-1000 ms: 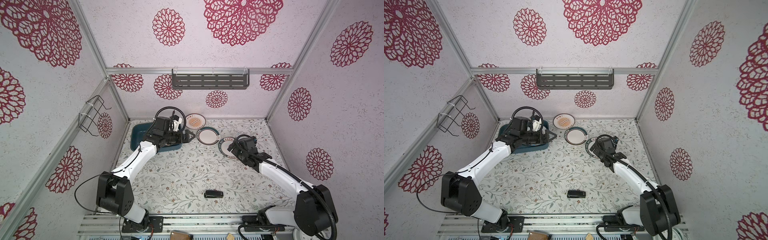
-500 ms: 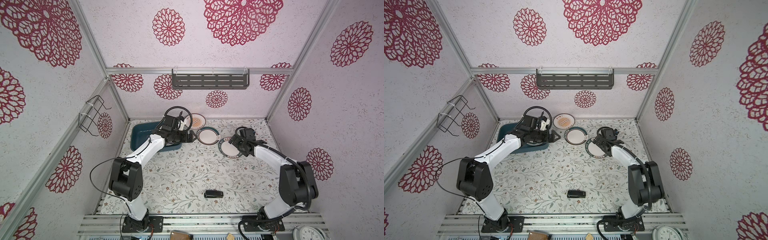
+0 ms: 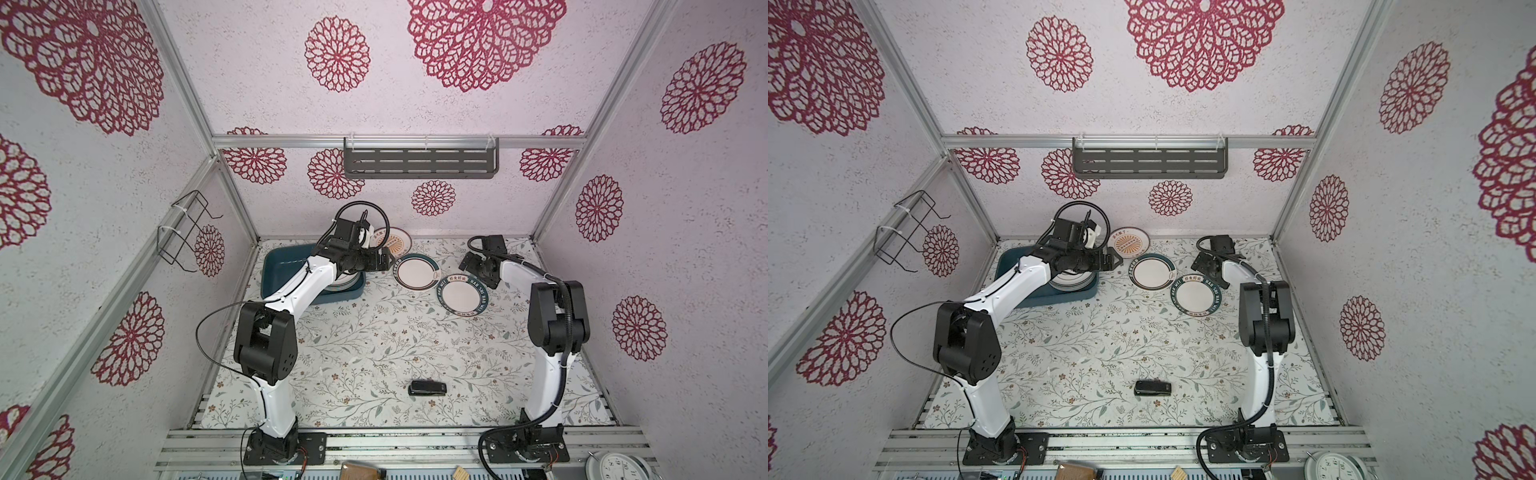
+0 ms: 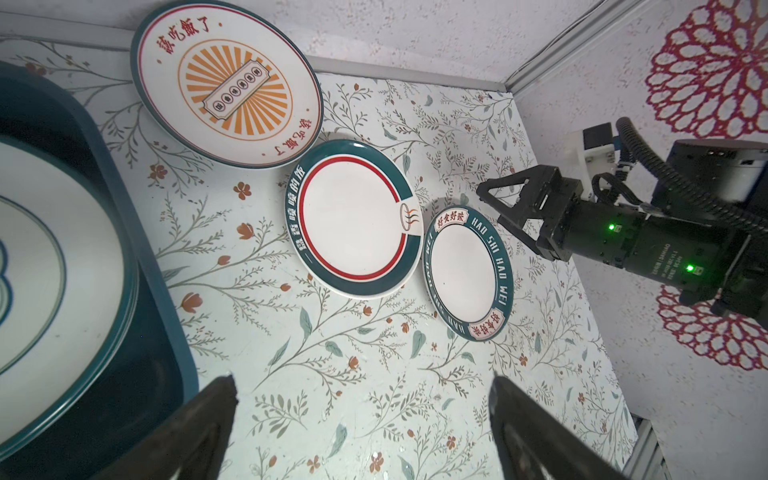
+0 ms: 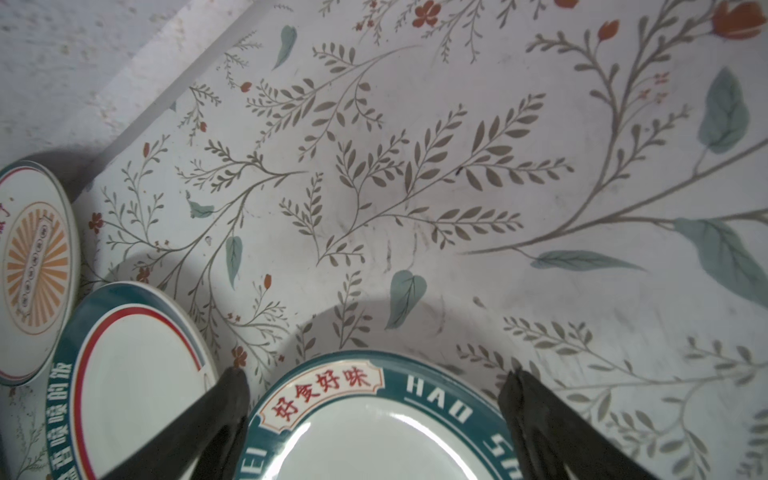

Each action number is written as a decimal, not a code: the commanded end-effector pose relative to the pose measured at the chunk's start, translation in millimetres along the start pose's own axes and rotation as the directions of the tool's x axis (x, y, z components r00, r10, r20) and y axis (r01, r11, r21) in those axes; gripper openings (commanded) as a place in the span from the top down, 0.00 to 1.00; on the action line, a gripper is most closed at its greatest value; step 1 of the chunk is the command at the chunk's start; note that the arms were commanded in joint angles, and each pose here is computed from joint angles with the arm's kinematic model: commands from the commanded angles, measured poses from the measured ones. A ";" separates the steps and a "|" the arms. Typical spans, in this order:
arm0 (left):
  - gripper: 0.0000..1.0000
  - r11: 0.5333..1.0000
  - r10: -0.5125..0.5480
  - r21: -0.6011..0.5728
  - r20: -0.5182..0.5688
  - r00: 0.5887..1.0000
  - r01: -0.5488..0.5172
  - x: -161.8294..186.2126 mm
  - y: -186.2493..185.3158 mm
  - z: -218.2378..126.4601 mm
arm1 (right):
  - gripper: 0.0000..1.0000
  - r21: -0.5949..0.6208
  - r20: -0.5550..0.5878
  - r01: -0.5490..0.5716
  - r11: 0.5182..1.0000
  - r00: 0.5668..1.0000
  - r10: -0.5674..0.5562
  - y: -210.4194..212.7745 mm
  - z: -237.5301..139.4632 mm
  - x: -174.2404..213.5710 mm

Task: Place the plates into the plastic bin on the countertop
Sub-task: 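Move both grippers toward the green-rimmed HAO SHI HAO WEI plate on the table, then push the HAO SHI HAO WEI plate toward left gripper while left grasps it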

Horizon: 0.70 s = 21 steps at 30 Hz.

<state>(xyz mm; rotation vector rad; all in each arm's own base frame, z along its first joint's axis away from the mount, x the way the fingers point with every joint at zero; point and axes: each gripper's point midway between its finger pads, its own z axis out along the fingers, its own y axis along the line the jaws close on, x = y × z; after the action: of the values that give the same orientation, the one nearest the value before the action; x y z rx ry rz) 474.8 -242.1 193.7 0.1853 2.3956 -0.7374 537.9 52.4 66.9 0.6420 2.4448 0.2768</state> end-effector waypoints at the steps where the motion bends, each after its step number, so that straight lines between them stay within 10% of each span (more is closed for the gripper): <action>1: 0.03 1.000 0.000 -0.024 -0.003 1.000 0.000 -3.5 0.2 0.0 | 0.01 -0.051 0.026 0.034 0.998 0.999 -0.033 5.9 2.2 -16.9; 21: 0.03 0.999 -0.045 0.003 -0.081 0.996 0.045 50.8 1.4 -23.4 | 0.01 -0.280 -0.134 0.062 0.958 0.986 -0.103 42.6 -1.2 94.1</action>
<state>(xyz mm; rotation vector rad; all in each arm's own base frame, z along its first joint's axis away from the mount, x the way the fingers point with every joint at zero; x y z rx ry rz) 435.3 -225.5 169.3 0.1404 2.4898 -0.7176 523.7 93.5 49.6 0.4614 2.3883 0.5290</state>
